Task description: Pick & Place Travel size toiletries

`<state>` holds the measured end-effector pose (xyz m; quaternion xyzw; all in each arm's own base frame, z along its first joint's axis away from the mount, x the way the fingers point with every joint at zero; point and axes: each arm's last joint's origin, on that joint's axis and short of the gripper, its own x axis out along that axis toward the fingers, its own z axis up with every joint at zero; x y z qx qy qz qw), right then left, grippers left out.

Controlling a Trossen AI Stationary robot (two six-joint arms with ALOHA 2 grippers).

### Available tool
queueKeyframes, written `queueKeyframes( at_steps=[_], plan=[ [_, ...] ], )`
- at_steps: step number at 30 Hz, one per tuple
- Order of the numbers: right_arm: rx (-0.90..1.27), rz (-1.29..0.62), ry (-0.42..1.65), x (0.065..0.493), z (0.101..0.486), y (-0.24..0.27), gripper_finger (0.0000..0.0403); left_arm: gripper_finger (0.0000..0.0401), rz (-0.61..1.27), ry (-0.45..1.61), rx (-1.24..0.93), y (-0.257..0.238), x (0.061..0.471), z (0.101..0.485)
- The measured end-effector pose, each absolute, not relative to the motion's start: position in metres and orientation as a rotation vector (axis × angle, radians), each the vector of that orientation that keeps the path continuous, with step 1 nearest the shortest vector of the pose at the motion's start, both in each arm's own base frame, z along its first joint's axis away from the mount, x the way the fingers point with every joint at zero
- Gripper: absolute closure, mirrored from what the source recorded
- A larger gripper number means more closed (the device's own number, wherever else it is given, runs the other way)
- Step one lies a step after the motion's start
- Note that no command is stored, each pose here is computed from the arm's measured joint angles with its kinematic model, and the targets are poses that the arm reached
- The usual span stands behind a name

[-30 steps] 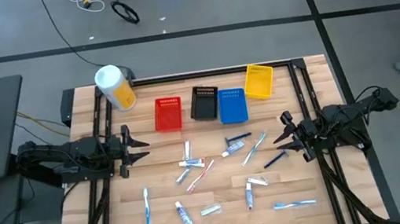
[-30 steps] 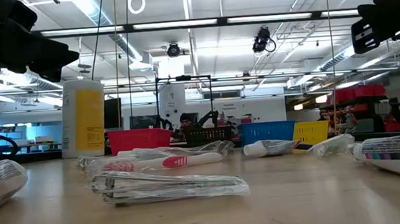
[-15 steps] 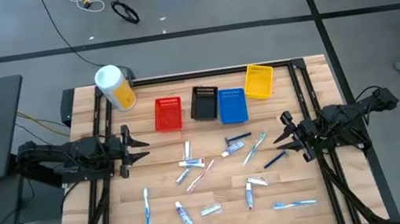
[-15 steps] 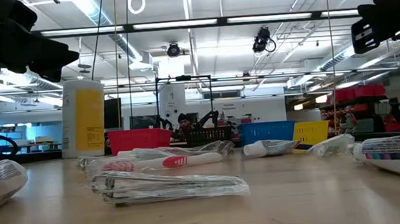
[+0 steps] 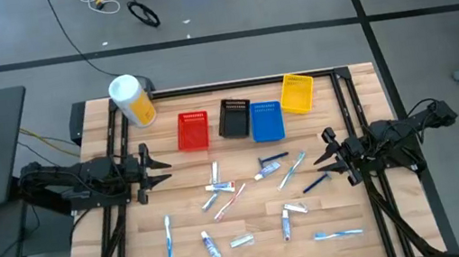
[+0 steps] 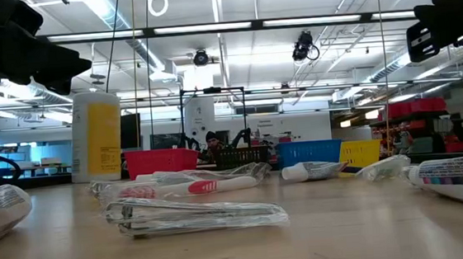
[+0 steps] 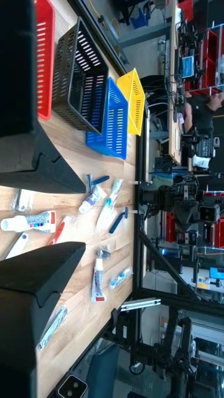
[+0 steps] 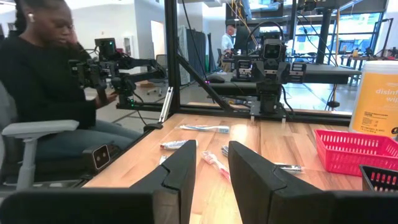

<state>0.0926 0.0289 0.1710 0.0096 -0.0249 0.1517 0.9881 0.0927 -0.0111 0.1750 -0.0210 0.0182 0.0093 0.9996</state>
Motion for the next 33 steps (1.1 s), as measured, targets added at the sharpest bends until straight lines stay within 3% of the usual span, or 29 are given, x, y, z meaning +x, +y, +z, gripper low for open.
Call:
queueKeyframes(
  at_steps=[33],
  plan=[
    [0.019,0.305,-0.05,0.0926,0.171,0.0289,0.03,0.0257,0.021,-0.001,-0.045,-0.011,0.0928,0.1786]
  ],
)
